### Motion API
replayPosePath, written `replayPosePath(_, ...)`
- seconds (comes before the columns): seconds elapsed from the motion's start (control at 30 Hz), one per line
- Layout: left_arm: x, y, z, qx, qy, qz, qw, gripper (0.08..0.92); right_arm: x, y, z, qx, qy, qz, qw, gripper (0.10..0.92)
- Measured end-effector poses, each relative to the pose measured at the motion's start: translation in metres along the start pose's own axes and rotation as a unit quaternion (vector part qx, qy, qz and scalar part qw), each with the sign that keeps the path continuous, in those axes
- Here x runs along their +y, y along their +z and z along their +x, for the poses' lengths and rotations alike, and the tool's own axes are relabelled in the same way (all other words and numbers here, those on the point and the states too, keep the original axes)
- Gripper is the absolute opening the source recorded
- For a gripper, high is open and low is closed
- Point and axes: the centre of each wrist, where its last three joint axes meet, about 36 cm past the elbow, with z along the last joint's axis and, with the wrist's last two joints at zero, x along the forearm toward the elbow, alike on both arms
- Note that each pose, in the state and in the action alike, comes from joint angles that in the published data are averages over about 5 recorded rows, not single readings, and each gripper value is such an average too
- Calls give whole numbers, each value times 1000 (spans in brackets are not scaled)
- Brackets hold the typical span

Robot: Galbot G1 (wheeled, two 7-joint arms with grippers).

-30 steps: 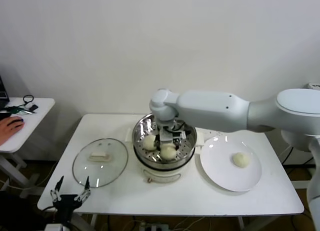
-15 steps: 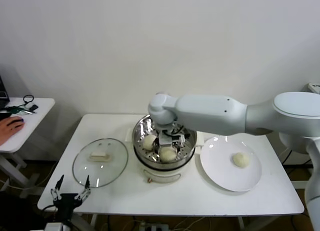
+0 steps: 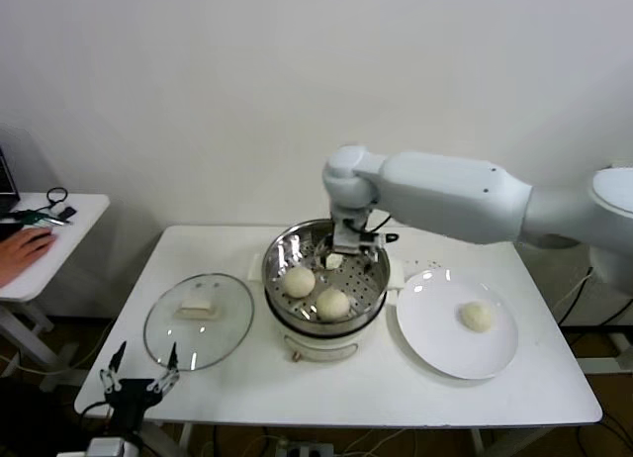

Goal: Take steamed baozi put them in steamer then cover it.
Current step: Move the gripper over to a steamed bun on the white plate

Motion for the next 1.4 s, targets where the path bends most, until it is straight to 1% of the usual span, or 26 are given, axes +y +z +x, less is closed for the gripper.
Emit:
replayPosePath(0.17,0,-3,-1,-4,0,-1,1000,823,51,28,9,-1,36,-107,994,823)
replayPosePath(0.33,-1,-5,-3,-8,1,-2,1000,823,110,46,6,-6,69,-228,971,823)
replayPosePath(0.57,-3,-10,-5,-15,3,-3,1000,823,198,61,-20,-25,84,-390,916,823)
replayPosePath(0.8,-5,-17,-7,-22,6,-1,1000,823,275,69,-55,-40,70,-503,861,823)
replayPosePath(0.9,-5,-17,-7,-23,6,-2,1000,823,297,68,-70,-46,58,-533,843,823)
replayPosePath(1.03,-6,-17,-7,-22,6,-3,1000,823,319,65,-92,-53,40,-560,826,823)
replayPosePath(1.2,-6,-15,-7,-19,6,-4,1000,823,339,61,-117,-56,21,-581,812,823)
replayPosePath(1.4,-6,-14,-7,-17,4,-7,1000,823,355,59,-144,-54,0,-597,800,823)
